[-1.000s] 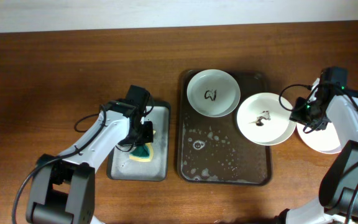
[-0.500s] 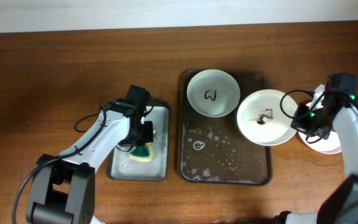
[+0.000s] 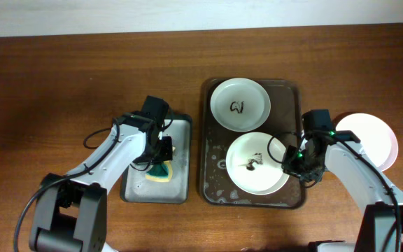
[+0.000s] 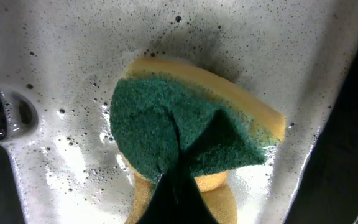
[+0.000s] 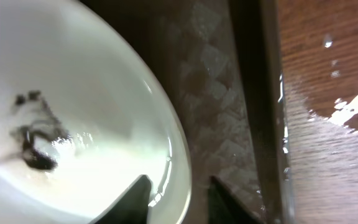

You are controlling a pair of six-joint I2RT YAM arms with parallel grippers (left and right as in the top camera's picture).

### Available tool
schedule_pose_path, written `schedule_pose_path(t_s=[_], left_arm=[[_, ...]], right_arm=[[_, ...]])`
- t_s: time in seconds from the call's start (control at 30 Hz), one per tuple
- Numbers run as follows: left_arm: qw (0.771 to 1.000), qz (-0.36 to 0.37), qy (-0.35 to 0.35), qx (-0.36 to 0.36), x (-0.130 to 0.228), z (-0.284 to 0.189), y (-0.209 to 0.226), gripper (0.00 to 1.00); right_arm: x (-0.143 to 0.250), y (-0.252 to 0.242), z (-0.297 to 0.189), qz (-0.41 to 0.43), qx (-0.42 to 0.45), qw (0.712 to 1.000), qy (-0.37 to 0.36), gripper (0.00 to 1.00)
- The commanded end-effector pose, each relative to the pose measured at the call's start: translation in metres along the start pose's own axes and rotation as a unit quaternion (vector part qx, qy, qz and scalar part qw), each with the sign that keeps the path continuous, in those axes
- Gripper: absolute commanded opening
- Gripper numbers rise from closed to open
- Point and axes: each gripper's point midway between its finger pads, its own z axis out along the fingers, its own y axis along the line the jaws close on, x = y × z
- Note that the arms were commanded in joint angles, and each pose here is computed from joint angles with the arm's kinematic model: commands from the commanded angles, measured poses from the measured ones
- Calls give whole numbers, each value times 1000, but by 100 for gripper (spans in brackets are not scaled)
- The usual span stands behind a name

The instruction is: Clean dirty plates on tray and stack at the side

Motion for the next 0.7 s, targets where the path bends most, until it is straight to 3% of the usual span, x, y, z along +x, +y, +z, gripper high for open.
schedule_pose_path(t_s=[0.0, 0.13, 0.2, 0.3, 0.37, 0.43, 0.67], left_arm=[[1000, 4, -4, 5, -1, -2, 0, 0], [999, 4, -31, -17, -10, 3, 8, 2], [999, 4, -40, -12, -9, 14, 8, 20], [999, 4, -46, -2, 2, 36, 10, 24], [999, 4, -45, 3, 9, 45, 11, 18], [999, 4, -42, 5, 11, 46, 11, 0], [999, -3, -32, 43, -11, -1, -7, 0]], right_arm=[[-27, 17, -40, -70, -10, 996, -55, 37], [-43, 34, -100, -123, -27, 985, -119, 39], [-43, 37, -119, -134, -31, 981, -140, 40], [-36, 37, -133, -136, -36, 978, -154, 41], [-32, 36, -134, -136, -35, 978, -152, 41], [-31, 35, -134, -135, -34, 979, -148, 41], [-27, 33, -133, -134, -32, 980, -141, 41]])
